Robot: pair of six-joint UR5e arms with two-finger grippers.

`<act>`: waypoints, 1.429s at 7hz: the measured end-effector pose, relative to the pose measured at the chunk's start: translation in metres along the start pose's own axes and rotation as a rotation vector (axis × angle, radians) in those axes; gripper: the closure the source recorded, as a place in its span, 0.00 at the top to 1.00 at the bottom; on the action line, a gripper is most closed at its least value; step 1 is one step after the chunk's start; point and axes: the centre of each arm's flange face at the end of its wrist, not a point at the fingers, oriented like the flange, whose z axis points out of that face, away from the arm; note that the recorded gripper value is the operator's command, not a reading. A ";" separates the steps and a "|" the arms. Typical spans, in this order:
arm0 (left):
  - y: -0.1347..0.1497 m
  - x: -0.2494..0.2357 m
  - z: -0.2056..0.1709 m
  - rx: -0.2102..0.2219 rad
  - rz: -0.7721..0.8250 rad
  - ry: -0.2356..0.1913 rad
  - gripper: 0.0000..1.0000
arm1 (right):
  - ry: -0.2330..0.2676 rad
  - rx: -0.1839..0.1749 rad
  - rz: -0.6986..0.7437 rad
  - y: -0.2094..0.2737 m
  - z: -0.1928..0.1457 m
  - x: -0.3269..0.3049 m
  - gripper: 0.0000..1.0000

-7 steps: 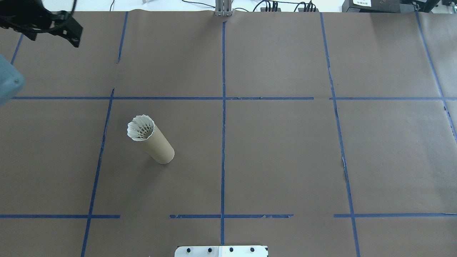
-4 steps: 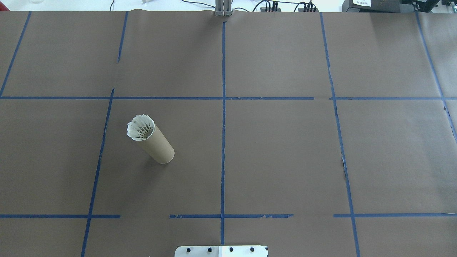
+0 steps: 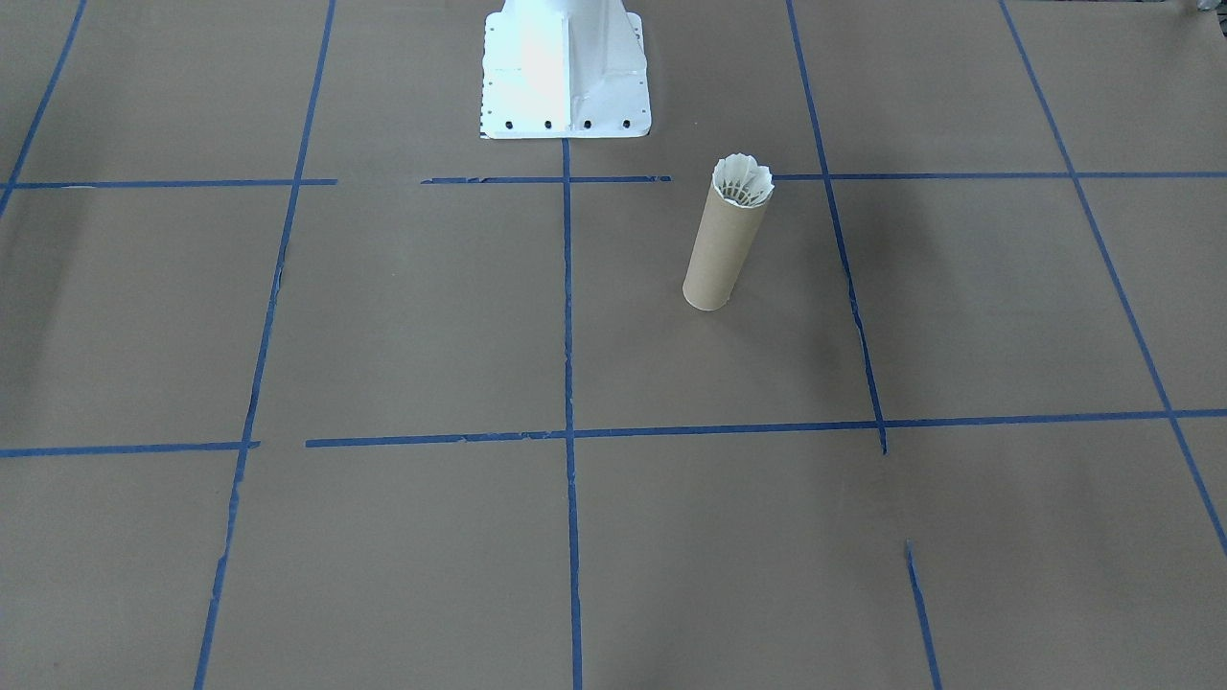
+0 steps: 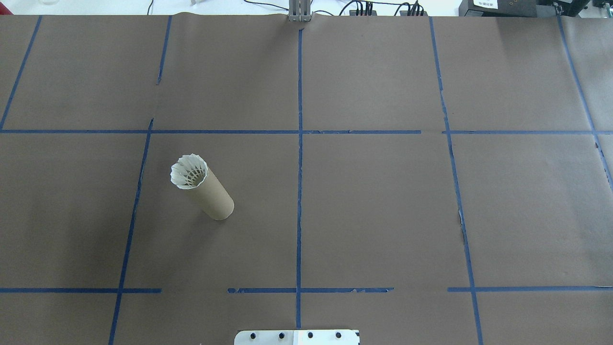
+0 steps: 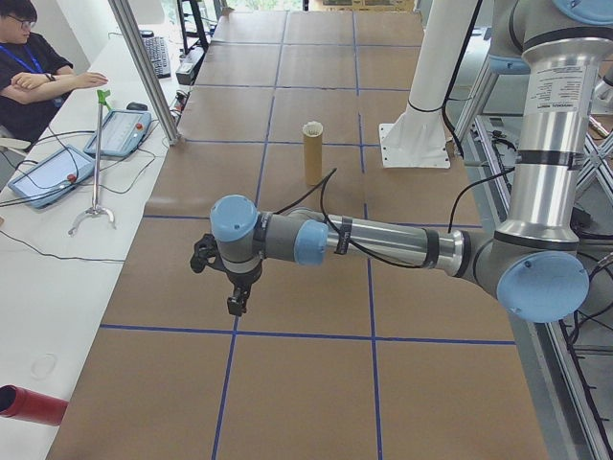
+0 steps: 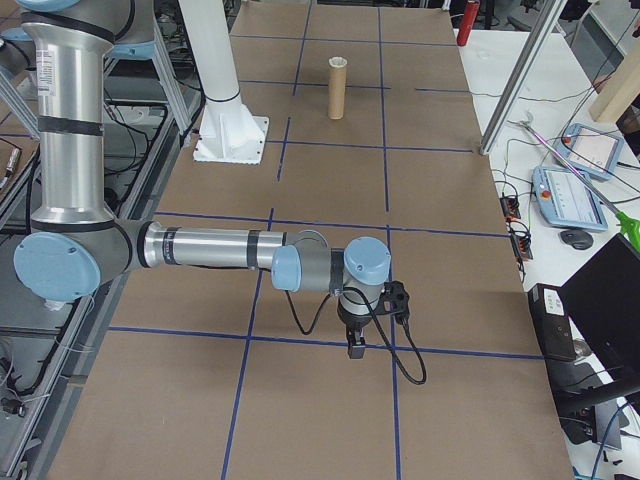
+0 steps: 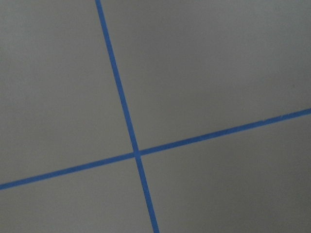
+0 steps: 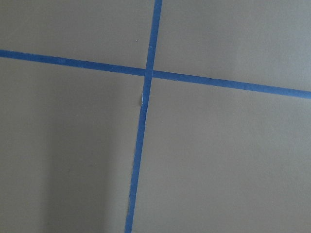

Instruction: Collect badminton balls into bucket

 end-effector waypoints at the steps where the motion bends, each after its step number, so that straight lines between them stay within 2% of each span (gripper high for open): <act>1: 0.015 -0.014 0.009 -0.018 -0.032 0.008 1.00 | 0.000 0.000 0.000 0.000 0.000 0.000 1.00; 4: 0.034 -0.042 -0.004 0.004 -0.099 -0.008 1.00 | 0.000 0.000 0.000 0.000 0.000 0.000 1.00; 10: 0.037 -0.035 -0.014 0.022 -0.091 -0.015 1.00 | 0.000 0.000 0.000 0.000 0.000 0.000 1.00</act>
